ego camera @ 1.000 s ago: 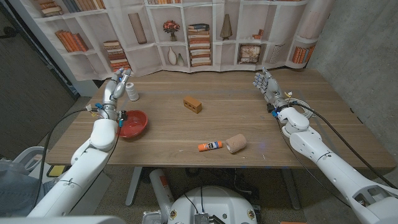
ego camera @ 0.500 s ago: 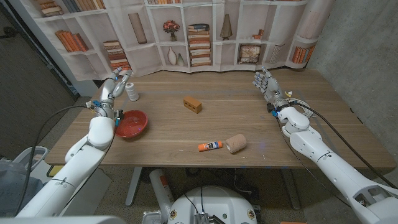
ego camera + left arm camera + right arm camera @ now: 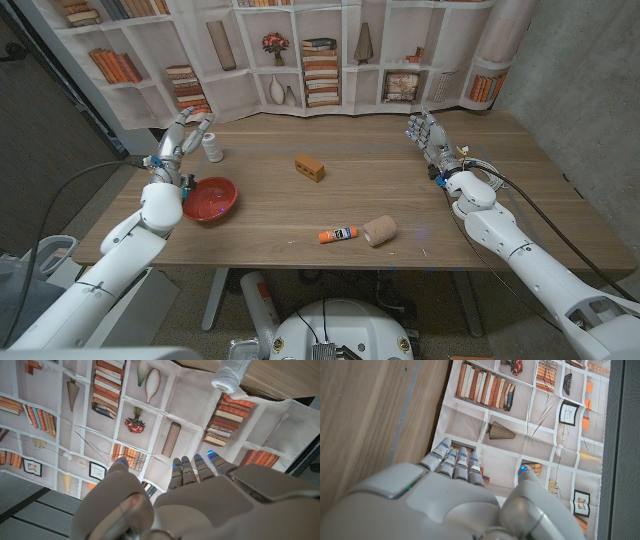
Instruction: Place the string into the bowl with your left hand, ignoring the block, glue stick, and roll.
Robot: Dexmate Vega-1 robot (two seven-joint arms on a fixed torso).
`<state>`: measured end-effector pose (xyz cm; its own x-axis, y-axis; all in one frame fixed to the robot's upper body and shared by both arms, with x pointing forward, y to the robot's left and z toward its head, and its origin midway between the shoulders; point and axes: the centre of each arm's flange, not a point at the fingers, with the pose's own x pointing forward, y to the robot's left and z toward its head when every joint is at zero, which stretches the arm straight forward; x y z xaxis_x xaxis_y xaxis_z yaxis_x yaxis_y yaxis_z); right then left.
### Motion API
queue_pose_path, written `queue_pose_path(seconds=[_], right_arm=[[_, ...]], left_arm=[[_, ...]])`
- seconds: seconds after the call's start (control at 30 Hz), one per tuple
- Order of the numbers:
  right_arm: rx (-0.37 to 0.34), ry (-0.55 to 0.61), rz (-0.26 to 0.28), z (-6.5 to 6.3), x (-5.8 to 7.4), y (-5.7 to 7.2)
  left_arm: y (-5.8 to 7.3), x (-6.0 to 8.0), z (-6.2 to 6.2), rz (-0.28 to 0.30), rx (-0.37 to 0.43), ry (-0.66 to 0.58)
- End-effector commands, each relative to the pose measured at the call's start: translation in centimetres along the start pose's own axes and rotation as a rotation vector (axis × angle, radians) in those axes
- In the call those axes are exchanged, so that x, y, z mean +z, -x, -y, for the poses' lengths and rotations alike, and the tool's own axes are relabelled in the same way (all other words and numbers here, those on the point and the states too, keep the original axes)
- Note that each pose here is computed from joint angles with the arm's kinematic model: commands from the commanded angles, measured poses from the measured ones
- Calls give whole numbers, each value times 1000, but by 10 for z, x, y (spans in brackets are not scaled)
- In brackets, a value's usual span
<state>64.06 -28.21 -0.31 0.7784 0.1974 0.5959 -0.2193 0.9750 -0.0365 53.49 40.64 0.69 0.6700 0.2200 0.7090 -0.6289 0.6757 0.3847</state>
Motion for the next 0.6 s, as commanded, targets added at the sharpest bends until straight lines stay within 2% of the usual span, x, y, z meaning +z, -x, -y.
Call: queue_pose_path(seconds=[0.03, 0.6], right_arm=[[2, 4, 0, 0, 1, -1], [2, 5, -4, -1, -1, -1]], left_arm=[[0, 3, -4, -23, 4, -149], [-4, 3, -7, -62, -2, -284]])
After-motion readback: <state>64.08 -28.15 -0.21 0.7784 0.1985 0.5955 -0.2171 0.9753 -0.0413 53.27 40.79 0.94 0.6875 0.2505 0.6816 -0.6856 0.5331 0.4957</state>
